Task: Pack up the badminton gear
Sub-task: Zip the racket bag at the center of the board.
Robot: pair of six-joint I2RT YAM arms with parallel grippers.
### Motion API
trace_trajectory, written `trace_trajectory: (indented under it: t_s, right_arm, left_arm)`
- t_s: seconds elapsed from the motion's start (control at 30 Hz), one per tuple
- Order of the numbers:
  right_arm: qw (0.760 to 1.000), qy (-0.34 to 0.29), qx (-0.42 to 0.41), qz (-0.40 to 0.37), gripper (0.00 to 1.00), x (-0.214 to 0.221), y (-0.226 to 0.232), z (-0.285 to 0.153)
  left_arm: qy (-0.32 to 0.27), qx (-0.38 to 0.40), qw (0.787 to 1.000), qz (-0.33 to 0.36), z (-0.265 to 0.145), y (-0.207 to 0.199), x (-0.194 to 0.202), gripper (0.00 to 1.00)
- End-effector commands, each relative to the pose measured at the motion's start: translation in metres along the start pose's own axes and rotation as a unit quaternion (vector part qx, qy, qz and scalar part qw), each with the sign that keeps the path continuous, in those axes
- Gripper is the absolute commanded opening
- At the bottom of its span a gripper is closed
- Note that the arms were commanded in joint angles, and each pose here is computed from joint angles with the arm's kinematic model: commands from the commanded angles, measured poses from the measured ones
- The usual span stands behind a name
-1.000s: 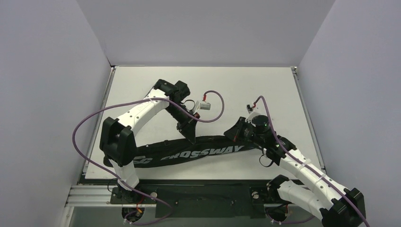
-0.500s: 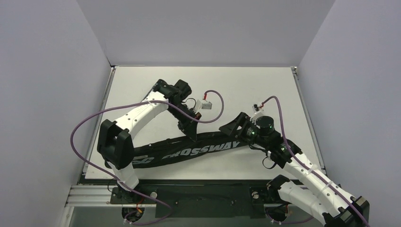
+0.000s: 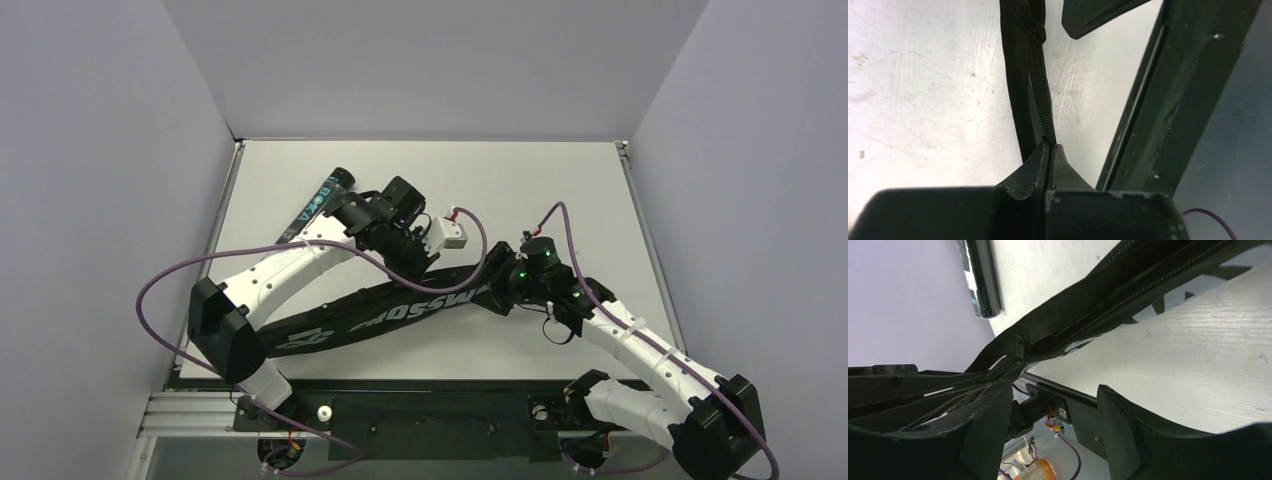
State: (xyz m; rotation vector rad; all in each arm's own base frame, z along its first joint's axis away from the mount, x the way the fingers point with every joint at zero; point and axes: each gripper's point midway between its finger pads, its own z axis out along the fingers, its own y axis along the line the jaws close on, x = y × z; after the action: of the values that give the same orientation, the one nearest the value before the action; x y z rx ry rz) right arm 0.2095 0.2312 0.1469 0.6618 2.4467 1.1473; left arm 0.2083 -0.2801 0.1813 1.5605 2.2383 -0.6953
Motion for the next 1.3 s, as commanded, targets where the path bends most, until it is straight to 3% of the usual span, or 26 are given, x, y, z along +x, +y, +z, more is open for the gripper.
trace_trajectory:
  t_s: [0.0, 0.17, 0.33, 0.53, 0.73, 1.27]
  right_arm:
    - [0.999, -0.003, -0.034, 0.017, 0.58, -0.003, 0.02, -0.007]
    - [0.999, -0.022, -0.038, 0.016, 0.57, -0.01, 0.019, -0.005]
    - [0.999, -0.025, -0.031, 0.018, 0.55, -0.01, 0.011, -0.001]
    - [1.0, -0.018, 0.009, 0.012, 0.49, -0.006, -0.009, 0.002]
    - [0.999, -0.024, 0.03, 0.01, 0.4, -0.004, -0.027, -0.001]
    - [0.999, -0.03, 0.021, 0.0, 0.39, 0.001, -0.036, -0.009]
  left_arm:
    - [-0.056, -0.1, 0.991, 0.072, -0.03, 0.024, -0.039, 0.0]
    - [-0.043, -0.111, 0.989, 0.083, -0.022, 0.027, -0.037, 0.0]
    - [-0.014, -0.067, 0.993, 0.096, 0.015, -0.016, -0.011, 0.0]
    - [-0.009, -0.02, 0.997, 0.08, 0.03, -0.044, -0.002, 0.0]
    - [-0.008, -0.01, 0.997, 0.077, 0.033, -0.047, -0.004, 0.0]
    - [-0.005, 0.012, 0.998, 0.06, 0.037, -0.045, -0.008, 0.0]
